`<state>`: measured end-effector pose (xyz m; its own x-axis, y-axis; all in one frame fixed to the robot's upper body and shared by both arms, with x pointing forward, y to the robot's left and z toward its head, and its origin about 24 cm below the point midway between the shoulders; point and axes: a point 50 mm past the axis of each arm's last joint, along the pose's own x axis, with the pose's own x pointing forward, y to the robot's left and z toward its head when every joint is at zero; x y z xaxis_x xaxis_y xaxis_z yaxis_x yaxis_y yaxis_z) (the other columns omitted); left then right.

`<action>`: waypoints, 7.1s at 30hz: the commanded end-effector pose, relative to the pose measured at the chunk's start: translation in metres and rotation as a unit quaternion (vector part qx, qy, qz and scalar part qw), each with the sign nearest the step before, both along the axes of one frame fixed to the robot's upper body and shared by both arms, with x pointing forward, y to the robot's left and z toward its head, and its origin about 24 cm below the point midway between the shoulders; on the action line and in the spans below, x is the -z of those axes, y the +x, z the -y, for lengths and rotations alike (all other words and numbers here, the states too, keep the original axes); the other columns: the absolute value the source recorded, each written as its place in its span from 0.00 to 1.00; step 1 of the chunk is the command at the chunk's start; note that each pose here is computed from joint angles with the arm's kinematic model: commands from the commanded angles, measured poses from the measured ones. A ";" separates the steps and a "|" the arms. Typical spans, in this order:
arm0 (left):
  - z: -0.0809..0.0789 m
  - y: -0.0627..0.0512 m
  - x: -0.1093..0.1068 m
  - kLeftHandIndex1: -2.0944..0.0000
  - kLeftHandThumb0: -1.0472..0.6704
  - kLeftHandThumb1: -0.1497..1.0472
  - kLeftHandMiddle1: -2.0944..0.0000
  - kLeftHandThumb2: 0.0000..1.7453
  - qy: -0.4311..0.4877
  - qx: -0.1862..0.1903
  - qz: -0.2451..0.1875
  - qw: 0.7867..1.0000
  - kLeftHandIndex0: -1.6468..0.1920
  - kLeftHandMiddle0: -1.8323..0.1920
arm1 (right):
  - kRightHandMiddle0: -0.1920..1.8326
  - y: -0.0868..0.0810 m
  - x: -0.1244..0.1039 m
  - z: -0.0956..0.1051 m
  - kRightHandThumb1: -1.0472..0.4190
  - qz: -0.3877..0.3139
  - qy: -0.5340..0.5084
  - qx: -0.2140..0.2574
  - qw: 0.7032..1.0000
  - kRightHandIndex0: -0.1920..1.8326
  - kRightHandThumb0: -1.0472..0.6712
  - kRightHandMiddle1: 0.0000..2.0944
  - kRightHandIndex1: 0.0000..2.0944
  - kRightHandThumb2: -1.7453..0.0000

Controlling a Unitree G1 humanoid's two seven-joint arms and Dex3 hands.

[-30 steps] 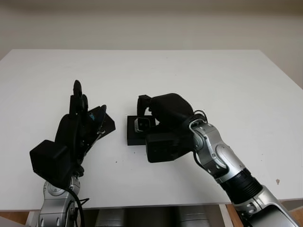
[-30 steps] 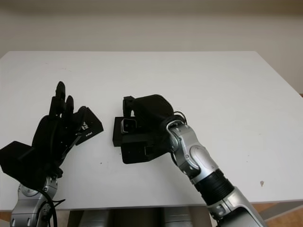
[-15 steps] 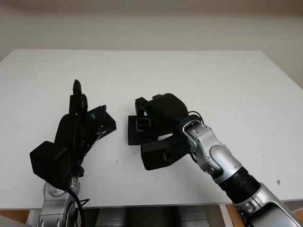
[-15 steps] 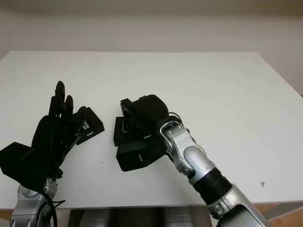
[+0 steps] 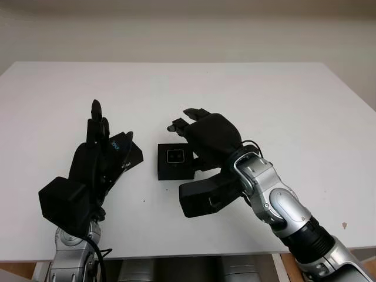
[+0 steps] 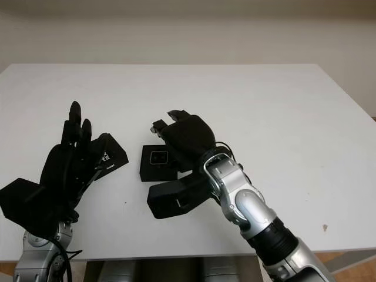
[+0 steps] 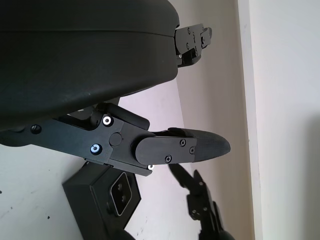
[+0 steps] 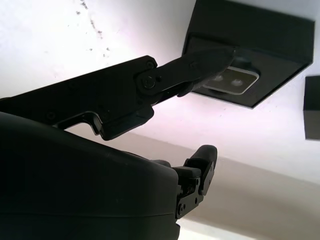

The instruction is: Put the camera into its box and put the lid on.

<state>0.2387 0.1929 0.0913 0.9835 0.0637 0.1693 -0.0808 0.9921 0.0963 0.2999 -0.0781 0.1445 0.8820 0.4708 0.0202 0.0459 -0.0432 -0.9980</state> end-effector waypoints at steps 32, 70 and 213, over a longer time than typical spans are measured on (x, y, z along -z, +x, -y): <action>-0.050 0.017 -0.078 1.00 0.08 0.95 1.00 0.02 0.411 0.021 -0.061 0.909 1.00 1.00 | 0.07 0.028 -0.022 0.090 0.00 -0.139 0.522 -0.003 0.842 0.06 0.15 0.03 0.01 0.70; -0.037 0.072 -0.015 0.99 0.11 0.92 0.99 0.02 0.592 0.021 -0.164 0.789 0.99 1.00 | 0.10 0.023 -0.022 0.105 0.00 -0.099 0.531 0.000 0.842 0.10 0.20 0.04 0.03 0.69; 0.068 0.083 -0.028 0.26 0.47 1.00 0.16 0.07 0.456 0.161 -0.021 0.875 0.85 0.83 | 0.08 0.012 -0.006 0.098 0.00 -0.099 0.587 0.045 0.802 0.07 0.17 0.02 0.02 0.69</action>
<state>0.3189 0.1268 0.1140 0.9323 -0.3584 -0.0493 0.2294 0.4803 0.8465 0.3129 -0.1761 0.1454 0.9571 0.1586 0.2425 -0.0733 0.9422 -0.3270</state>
